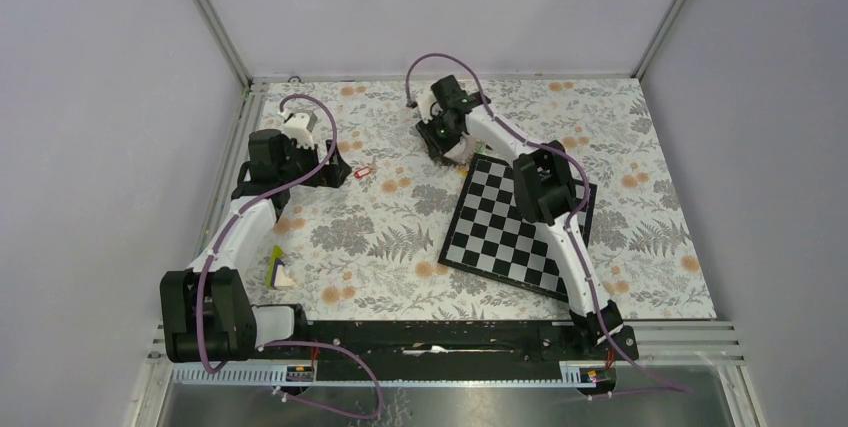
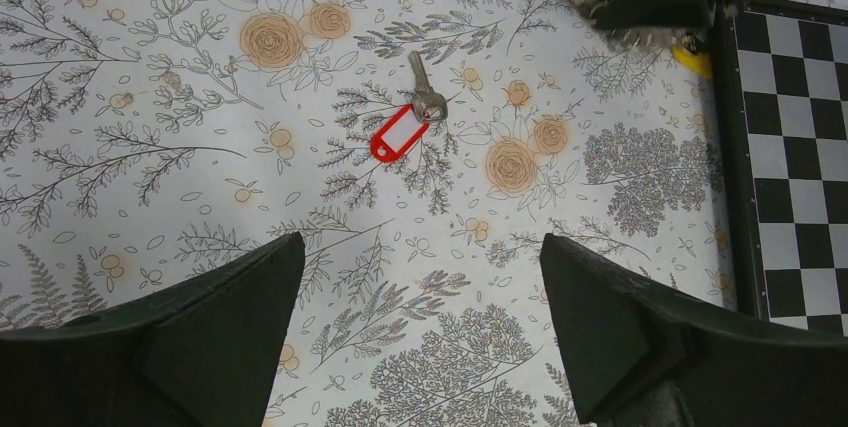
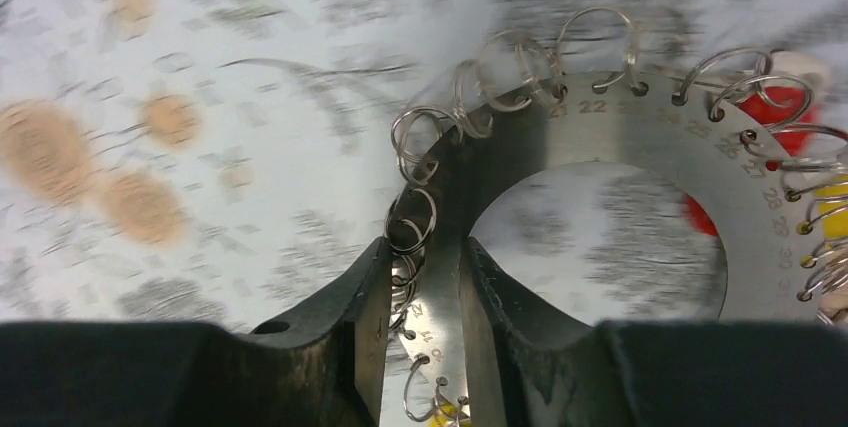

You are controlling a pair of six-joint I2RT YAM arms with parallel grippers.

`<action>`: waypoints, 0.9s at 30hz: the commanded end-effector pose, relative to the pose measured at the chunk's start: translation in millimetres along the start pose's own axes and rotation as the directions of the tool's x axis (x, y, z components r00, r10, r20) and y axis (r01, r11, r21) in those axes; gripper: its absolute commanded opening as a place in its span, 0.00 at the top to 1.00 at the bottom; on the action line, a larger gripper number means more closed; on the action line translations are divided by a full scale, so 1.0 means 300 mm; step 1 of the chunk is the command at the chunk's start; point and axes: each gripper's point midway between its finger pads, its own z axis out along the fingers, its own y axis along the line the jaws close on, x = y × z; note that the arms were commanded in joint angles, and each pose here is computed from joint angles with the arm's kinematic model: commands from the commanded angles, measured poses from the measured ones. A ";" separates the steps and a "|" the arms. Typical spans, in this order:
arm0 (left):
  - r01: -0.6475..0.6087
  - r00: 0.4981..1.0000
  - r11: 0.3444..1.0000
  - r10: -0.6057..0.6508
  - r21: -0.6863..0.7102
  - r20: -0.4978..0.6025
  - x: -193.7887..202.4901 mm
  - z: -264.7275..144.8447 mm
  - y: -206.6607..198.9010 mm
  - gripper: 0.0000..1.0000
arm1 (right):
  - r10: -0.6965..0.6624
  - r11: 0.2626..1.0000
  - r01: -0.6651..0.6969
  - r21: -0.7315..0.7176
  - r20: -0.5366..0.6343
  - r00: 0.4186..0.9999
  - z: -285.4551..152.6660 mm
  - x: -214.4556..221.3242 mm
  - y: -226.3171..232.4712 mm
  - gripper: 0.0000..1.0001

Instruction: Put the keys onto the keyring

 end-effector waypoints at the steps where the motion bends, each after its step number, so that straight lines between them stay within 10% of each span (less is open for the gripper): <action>1: -0.050 0.996 0.998 0.048 0.028 0.080 -0.096 -0.018 -0.022 0.01 | -0.071 0.988 0.062 -0.140 -0.058 0.996 -0.062 0.033 0.248 0.77; 10: -0.051 0.996 0.998 0.050 0.019 0.077 -0.090 -0.019 -0.017 0.01 | -0.064 0.955 0.030 -0.297 -0.106 0.992 -0.196 0.160 0.430 0.84; 19: -0.074 0.995 0.997 0.074 -0.009 0.060 -0.078 -0.004 0.010 0.01 | -0.105 0.952 0.119 -0.283 0.061 0.993 -0.323 0.076 0.451 0.48; 27: -0.074 0.996 0.997 0.075 -0.012 0.055 -0.074 -0.007 0.011 0.01 | -0.099 0.965 0.118 -0.234 0.090 0.991 -0.218 -0.021 0.414 0.43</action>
